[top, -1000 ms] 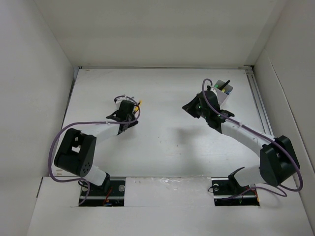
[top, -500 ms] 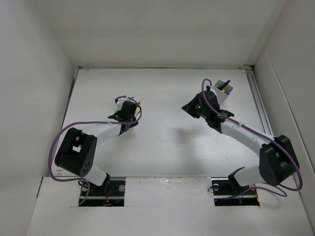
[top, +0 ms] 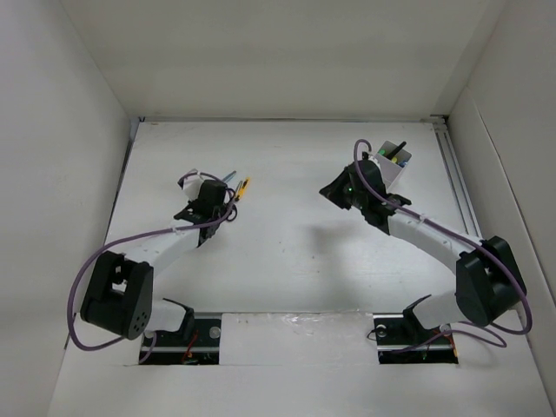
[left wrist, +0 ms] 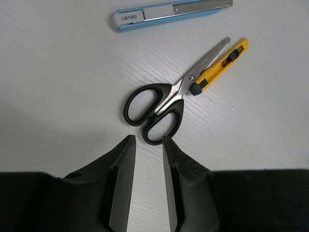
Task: Sort the stationery into containers
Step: Pick up the scissors from the center of the board.
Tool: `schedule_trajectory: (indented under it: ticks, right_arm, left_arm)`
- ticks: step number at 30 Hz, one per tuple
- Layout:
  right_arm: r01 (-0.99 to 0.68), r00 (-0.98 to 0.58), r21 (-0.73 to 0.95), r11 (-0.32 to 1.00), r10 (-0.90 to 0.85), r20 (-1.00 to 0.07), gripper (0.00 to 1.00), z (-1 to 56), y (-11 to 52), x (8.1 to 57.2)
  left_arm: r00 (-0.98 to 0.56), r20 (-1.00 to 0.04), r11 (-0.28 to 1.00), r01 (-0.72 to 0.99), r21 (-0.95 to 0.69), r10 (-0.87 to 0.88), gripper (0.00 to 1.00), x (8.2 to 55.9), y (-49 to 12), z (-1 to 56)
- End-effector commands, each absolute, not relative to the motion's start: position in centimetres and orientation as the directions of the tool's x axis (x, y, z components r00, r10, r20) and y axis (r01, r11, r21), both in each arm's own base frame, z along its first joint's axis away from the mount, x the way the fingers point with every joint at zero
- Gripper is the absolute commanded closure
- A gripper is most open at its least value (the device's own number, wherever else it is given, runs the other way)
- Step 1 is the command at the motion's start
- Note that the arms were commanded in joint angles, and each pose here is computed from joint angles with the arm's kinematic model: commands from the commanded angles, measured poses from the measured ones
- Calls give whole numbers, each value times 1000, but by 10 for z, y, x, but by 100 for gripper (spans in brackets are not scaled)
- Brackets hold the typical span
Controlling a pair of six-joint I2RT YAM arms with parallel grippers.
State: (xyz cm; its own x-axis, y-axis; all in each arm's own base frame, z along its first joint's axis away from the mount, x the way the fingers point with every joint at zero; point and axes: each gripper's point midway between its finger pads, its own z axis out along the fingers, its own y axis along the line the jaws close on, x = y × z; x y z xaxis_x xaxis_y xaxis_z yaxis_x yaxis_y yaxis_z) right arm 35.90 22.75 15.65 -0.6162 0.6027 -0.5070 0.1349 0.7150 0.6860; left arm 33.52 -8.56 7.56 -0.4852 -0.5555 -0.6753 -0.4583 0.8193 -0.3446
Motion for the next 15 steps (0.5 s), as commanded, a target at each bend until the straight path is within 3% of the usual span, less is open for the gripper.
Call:
schedule_trajectory:
  ticks: [1, 6, 15]
  right_arm:
    - [66, -585, 716, 695, 608, -536, 89, 185, 240, 368]
    - [63, -597, 709, 702, 596, -537, 89, 183, 240, 366]
    - [62, -608, 706, 706, 588, -534, 89, 179, 245, 366]
  left_arm:
    - [-443, -657, 774, -512, -372, -609, 74, 341, -86, 81]
    - [-474, -616, 739, -609, -286, -629, 77, 338, -80, 56]
    - [-413, -572, 669, -650, -361, -709, 79, 346, -54, 48]
